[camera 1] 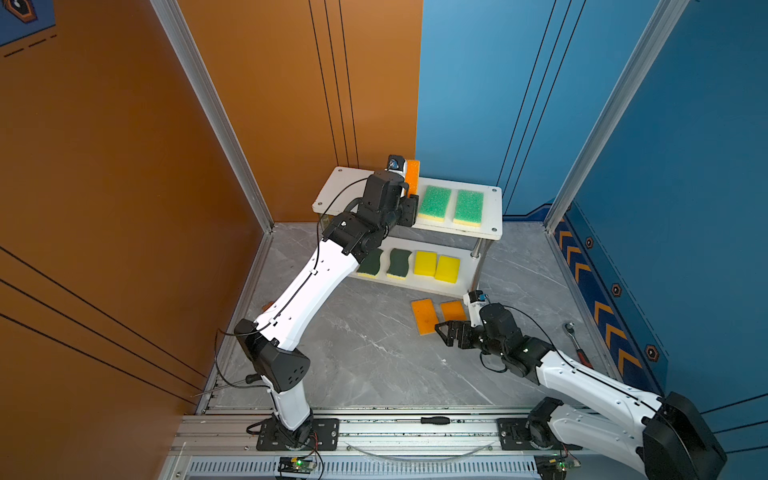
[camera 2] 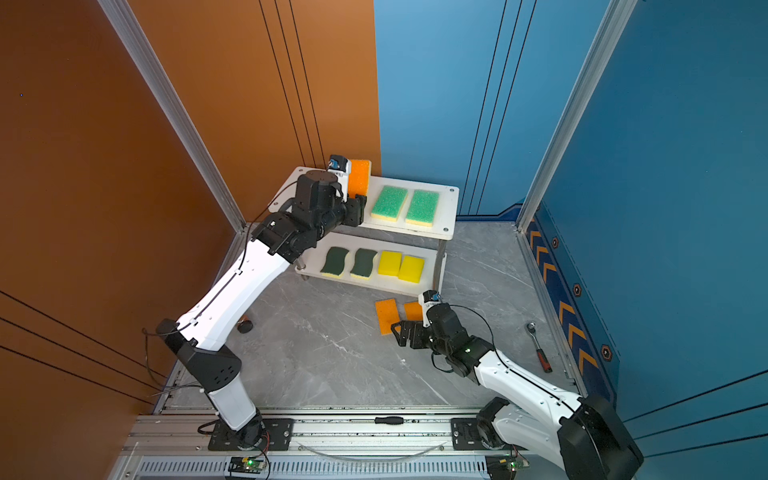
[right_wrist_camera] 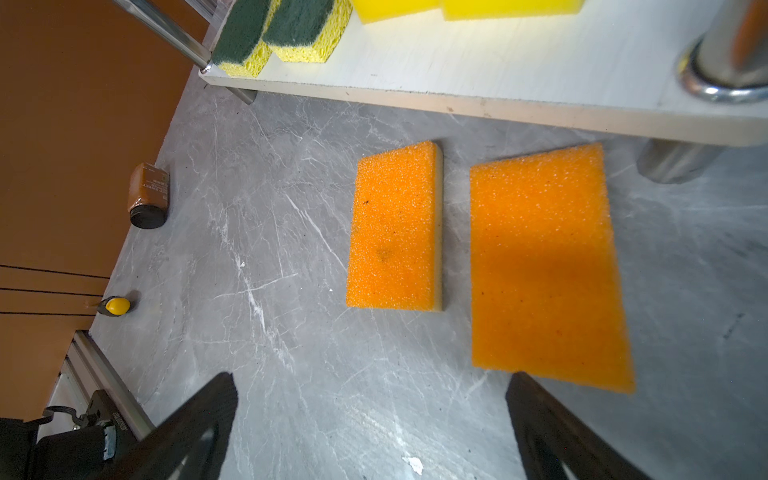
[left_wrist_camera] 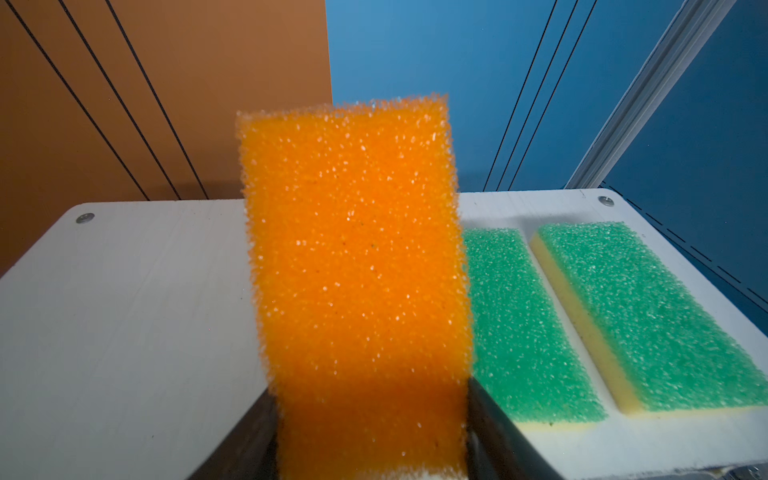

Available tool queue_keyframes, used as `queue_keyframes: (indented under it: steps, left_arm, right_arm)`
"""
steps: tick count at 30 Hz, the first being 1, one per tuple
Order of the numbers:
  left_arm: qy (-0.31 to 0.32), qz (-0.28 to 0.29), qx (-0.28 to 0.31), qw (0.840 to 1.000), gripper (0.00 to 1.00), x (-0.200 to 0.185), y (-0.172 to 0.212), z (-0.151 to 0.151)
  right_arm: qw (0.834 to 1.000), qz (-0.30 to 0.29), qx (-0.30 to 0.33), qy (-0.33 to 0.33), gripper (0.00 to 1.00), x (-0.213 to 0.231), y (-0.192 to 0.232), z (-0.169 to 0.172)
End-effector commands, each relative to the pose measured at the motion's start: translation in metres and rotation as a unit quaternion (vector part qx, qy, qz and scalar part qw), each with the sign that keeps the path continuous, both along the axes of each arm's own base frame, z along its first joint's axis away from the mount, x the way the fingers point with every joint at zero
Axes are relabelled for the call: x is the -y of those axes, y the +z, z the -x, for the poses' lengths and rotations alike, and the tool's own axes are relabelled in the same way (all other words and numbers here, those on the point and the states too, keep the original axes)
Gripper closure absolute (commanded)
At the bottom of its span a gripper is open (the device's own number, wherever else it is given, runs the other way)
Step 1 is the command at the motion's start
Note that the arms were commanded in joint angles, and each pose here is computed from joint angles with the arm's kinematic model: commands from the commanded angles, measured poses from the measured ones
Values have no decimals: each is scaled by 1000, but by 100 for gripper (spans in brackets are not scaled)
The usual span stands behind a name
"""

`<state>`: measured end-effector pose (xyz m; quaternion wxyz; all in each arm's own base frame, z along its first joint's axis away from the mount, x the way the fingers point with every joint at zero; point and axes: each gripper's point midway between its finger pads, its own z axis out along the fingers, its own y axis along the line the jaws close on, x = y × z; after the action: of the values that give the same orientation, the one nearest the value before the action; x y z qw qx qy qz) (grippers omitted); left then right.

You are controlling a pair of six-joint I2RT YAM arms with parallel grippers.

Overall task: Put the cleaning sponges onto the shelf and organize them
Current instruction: 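Lower the orange sponge with the left gripper onto the shelf top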

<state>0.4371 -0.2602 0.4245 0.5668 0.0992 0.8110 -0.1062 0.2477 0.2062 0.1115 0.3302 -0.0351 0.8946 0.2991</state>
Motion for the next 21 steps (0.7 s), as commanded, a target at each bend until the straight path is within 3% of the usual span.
queue_keyframes:
  steps: [1, 21]
  left_arm:
    - [10, -14, 1, 1000, 37, -10, 3, 4]
    - [8, -28, -28, 999, 33, -3, -24, -6]
  right_arm:
    - [1000, 0, -5, -15, 0, 5, -3, 0]
    - [1000, 1, -5, -17, 0, 6, -3, -1]
